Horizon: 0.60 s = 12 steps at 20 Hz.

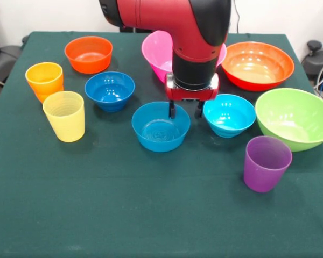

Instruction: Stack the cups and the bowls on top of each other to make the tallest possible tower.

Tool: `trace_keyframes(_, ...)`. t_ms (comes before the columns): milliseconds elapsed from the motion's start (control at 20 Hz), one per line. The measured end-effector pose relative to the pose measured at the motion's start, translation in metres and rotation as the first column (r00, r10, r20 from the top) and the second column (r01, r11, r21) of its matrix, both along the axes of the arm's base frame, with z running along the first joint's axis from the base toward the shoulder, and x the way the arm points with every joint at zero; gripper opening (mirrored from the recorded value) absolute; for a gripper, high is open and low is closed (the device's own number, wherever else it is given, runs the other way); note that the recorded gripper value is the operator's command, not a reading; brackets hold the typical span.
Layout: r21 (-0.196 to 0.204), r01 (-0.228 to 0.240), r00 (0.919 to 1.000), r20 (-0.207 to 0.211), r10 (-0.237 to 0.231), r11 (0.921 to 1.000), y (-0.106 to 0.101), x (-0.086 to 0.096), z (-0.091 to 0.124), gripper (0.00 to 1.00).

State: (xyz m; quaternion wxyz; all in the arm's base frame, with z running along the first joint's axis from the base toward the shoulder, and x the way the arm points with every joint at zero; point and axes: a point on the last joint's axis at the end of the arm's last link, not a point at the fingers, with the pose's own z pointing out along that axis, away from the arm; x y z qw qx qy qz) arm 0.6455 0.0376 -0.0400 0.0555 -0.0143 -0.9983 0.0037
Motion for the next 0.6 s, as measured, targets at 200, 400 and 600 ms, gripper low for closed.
trace_keyframes(200,-0.002,0.0,0.9999,0.012,0.0,1.0,0.0,0.003,0.01,1.0)
trace_keyframes(400,-0.005,0.0,0.9997,0.025,0.0,1.0,-0.001,0.008,0.017,1.0)
trace_keyframes(600,-0.007,0.0,0.9993,0.037,0.0,1.0,-0.002,0.012,0.024,1.0)
